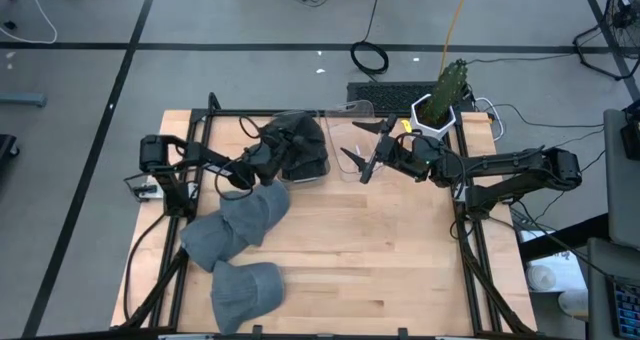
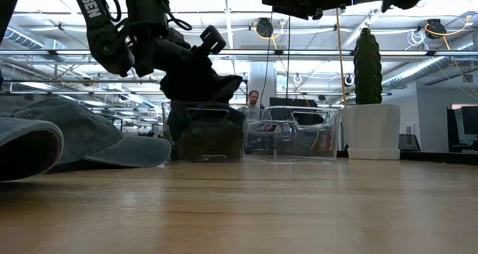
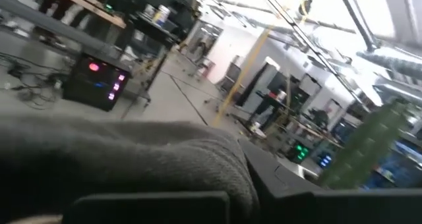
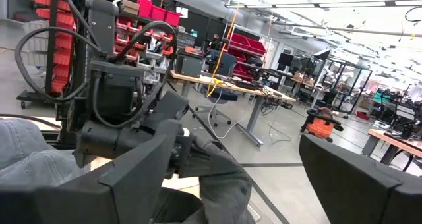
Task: Pick & Place hat
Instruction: Put the black cap into the left transparent bin
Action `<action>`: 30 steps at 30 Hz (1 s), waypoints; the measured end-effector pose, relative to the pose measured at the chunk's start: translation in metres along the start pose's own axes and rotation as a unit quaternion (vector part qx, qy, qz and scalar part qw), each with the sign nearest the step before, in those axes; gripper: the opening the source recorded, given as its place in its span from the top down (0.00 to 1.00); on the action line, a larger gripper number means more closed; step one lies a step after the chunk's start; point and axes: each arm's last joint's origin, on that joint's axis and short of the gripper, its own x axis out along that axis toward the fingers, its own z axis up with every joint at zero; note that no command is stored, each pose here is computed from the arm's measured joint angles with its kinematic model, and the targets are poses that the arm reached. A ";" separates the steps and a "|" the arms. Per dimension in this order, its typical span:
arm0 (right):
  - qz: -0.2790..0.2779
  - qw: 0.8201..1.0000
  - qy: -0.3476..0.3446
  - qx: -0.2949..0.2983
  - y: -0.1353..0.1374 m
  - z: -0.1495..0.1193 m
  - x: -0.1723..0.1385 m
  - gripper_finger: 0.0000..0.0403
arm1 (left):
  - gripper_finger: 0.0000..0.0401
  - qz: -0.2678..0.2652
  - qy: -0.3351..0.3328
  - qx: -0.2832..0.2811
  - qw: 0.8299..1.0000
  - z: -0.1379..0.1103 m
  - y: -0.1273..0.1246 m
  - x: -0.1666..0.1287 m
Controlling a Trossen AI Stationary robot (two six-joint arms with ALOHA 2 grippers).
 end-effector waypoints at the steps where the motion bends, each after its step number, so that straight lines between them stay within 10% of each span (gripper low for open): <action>1: 0.000 1.000 0.000 0.000 0.000 0.000 0.000 0.18 | 0.98 -0.005 0.004 0.000 1.000 -0.001 -0.001 -0.001; 17: 0.000 1.000 -0.001 0.014 0.000 0.000 0.000 0.18 | 0.97 0.032 0.068 -0.090 0.993 -0.015 0.010 0.001; 30: 0.000 1.000 0.000 0.013 0.000 0.000 0.000 0.18 | 0.98 -0.022 -0.018 -0.114 0.993 0.012 0.010 0.014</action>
